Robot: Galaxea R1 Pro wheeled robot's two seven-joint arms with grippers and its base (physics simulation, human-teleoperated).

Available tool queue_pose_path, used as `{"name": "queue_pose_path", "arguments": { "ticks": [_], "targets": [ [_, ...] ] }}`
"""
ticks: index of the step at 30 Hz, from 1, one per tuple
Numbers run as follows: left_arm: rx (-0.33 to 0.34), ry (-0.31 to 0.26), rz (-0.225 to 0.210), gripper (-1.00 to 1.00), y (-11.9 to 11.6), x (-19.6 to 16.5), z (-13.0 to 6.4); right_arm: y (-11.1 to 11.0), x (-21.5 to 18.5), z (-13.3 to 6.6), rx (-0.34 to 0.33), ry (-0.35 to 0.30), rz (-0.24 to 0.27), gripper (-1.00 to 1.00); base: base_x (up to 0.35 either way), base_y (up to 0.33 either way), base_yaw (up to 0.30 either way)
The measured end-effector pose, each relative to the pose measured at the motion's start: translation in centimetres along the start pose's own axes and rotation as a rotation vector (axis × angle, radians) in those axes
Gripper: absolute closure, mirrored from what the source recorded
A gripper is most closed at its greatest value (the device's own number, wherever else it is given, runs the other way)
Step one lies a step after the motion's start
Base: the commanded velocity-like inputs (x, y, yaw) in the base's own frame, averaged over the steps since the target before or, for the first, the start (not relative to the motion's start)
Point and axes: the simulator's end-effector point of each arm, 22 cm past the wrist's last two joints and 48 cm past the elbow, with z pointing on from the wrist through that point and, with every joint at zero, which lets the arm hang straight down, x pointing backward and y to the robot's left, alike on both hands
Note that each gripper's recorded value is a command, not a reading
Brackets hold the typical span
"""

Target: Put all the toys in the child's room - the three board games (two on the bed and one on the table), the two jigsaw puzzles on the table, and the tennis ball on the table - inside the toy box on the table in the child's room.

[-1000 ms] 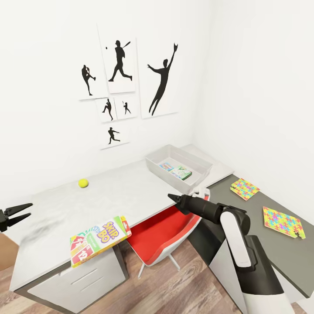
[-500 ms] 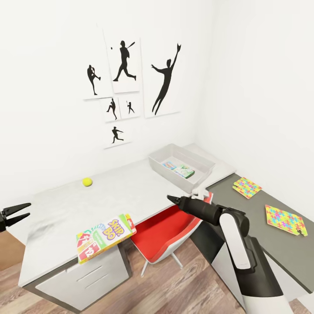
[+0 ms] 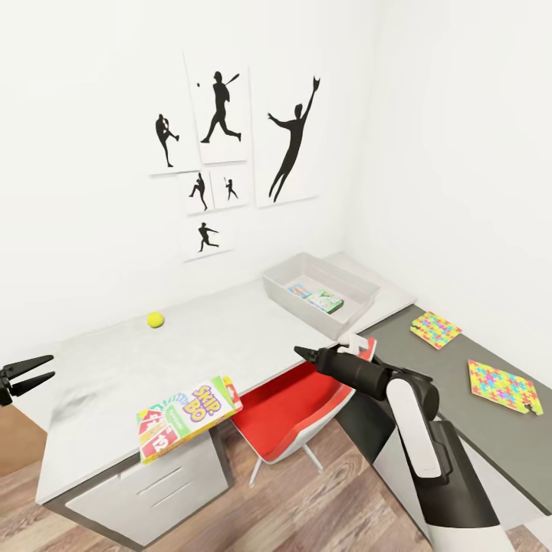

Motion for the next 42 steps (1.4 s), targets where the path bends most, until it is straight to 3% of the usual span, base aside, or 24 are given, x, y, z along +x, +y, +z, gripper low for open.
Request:
{"name": "queue_pose_path", "arguments": {
  "ticks": [42],
  "targets": [
    [0.012,-0.007,0.01,-1.0,-0.8,-0.3,-0.2,1.1,-0.3,-0.2,-0.012,-0.009,-0.014,-1.0,-0.038,0.056,0.0]
  ]
}}
